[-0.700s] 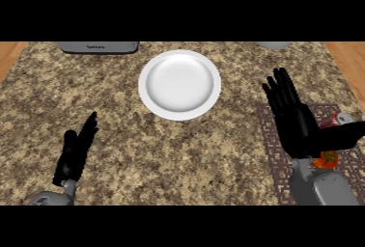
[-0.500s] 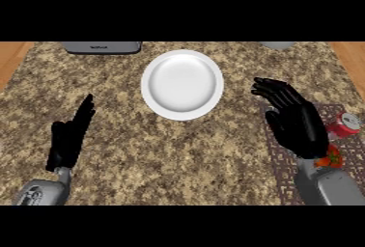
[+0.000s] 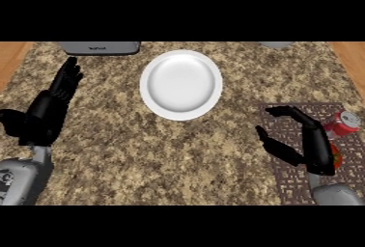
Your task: Pick the tomato from the placemat and place it in the plate
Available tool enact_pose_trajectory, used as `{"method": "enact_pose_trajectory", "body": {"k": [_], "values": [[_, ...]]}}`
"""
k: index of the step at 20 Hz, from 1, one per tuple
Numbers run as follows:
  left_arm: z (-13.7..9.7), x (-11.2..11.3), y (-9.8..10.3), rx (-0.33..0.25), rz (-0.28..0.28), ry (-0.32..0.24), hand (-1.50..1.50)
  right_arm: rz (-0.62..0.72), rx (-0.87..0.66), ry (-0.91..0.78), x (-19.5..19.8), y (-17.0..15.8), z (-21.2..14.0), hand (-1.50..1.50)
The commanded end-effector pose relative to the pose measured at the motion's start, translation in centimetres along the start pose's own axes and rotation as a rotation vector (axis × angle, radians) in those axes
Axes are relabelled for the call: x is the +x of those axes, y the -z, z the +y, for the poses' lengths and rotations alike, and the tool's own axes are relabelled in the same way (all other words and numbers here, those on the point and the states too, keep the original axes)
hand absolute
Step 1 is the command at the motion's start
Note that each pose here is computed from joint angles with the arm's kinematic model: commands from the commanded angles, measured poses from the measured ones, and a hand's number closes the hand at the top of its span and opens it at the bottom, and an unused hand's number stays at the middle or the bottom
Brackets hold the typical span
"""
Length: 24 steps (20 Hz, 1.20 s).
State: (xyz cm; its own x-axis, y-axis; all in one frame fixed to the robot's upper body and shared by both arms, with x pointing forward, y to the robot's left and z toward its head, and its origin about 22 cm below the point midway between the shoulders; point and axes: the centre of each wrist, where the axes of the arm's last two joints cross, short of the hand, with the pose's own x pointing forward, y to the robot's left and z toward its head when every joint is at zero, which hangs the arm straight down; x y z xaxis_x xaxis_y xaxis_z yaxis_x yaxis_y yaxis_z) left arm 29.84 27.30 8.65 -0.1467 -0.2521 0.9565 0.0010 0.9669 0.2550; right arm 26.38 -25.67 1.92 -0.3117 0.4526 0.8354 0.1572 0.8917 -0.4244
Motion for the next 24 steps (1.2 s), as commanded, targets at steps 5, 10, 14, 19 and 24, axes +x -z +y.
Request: {"method": "enact_pose_trajectory", "body": {"k": [5, 10, 14, 19, 24], "values": [[0.8, 1.4, 0.3, -0.012, -0.051, -0.033, 0.00, -0.180, -0.256, 0.127, -2.7, -4.4, 1.4, -1.50], [2.2, 0.6, 0.2, -0.025, -0.045, -0.011, 0.00, -0.222, -0.276, -0.008, 0.6, -4.0, -4.4, -1.50], [2.9, 0.7, -0.2, 0.009, -0.037, -0.001, 0.00, -0.024, -0.204, -0.238, 1.3, -5.7, -8.5, -1.50], [1.6, 1.8, -0.1, -0.016, -0.036, -0.017, 0.00, 0.242, -0.026, -0.492, 1.7, -7.3, -12.1, -1.50], [1.1, 1.7, 0.0, -0.022, -0.038, -0.020, 0.00, 0.485, 0.183, -0.612, 4.0, -6.9, -13.6, -1.50]]}}
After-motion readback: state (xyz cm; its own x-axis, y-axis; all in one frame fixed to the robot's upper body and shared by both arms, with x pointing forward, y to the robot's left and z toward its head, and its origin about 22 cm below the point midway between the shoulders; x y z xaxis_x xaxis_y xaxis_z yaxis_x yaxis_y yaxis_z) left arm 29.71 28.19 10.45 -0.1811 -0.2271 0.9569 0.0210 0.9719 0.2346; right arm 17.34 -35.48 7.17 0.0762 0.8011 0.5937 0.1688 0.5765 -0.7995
